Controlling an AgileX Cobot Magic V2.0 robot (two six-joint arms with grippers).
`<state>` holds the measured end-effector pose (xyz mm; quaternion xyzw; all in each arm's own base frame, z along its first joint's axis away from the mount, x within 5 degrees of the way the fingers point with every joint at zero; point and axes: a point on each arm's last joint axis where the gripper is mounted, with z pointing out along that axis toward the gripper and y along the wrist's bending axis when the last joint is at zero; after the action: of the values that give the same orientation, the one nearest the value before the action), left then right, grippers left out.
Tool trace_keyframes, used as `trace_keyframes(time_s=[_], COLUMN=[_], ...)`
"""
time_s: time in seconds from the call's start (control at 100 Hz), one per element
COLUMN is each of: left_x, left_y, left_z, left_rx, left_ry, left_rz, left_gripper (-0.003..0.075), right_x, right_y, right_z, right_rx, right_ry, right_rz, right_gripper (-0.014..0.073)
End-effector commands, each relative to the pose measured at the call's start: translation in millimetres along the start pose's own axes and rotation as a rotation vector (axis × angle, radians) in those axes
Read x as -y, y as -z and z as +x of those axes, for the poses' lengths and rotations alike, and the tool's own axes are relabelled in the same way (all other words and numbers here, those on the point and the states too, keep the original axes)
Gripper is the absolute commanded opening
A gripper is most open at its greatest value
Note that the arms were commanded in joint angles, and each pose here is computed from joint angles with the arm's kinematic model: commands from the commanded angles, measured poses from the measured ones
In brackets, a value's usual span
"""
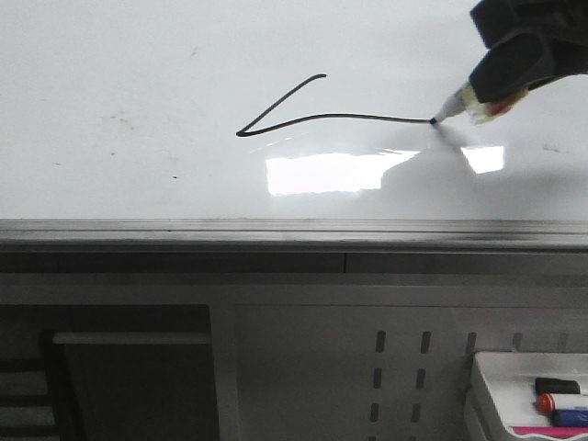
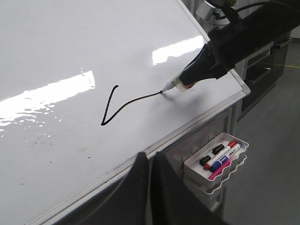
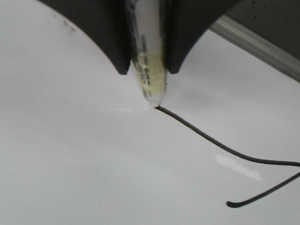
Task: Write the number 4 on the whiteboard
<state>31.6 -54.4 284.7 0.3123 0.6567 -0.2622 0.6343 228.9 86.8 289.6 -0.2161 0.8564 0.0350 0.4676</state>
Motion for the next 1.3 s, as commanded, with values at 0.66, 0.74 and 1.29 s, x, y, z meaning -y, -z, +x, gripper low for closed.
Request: trace_keyframes(time_s=[0.66,0.74,1.29], left_x=[-3,-3,-3], left_y=[1,1,1], left_z=[-11,-11,-11], left_rx=[0.057,0.057,0.057], left_ry=[0.043,0.043,0.045], left_rz=[-0.034,-0.034,-0.034], left_gripper=[-0.0020,-0.0020,-0.0020], right_x=[-40,-42,-16], right_y=[8,1,-10], right_z=[-47,-45,-44], right_rx=[0.358,0.348,0.347], right_ry=[0.083,0.084,0.041], right_rz=[-0.145,-0.149,-0.062], right_gripper=[-0.0043,-0.0043,-0.0043])
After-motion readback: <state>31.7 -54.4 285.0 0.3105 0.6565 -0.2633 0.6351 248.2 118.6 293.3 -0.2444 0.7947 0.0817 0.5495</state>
